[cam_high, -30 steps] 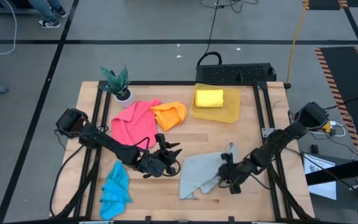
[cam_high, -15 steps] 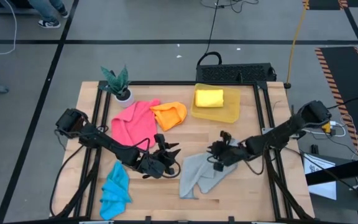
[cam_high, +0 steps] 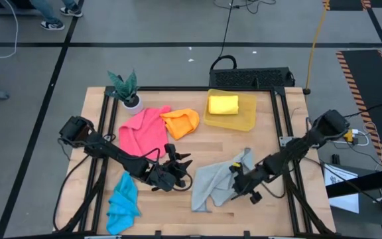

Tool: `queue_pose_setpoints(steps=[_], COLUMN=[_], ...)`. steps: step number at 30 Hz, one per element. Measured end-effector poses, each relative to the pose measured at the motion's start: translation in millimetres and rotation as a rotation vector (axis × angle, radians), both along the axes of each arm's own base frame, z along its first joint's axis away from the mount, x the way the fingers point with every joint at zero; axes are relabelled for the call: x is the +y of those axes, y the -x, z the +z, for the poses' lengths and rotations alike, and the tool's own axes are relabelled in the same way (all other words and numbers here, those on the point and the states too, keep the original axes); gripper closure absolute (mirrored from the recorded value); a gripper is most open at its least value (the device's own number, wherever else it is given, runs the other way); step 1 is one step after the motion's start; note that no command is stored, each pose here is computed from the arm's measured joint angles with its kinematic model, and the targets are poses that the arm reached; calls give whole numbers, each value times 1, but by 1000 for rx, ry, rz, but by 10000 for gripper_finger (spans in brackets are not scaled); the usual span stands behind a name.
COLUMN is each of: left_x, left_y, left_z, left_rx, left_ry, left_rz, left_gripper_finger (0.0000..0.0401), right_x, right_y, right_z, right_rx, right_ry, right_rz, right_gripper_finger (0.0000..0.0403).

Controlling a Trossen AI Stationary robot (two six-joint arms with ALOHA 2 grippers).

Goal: Fold microfiber towels
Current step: Fold the gray kitchen towel

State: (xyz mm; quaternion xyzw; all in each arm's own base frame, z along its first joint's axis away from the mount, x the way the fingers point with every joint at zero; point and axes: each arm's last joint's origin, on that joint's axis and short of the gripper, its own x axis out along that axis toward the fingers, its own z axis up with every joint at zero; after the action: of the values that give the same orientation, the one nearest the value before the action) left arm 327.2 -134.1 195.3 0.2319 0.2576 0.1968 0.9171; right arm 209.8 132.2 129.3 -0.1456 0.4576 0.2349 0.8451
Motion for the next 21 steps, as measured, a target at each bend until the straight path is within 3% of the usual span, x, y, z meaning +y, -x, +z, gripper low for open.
queue_pose_setpoints(steps=[5, 10, 18, 21], left_x=[0, 0, 0, 0], left_y=[0, 0, 0, 0], left_z=[0, 0, 0, 1], left_rx=[-4, -5, -20, -24], left_ry=[6, 8, 32, 35], left_rz=[2, 3, 10, 11], left_gripper_finger=[268, 268, 268, 268], right_x=[3, 8, 10, 10], right_y=[-5, -8, -10, -11], right_z=[-8, -3, -1, 0], right_rx=[-29, -110, -155, -199], right_ry=[44, 19, 36, 88], right_rz=[79, 117, 160, 203], right_gripper_finger=[342, 334, 247, 225])
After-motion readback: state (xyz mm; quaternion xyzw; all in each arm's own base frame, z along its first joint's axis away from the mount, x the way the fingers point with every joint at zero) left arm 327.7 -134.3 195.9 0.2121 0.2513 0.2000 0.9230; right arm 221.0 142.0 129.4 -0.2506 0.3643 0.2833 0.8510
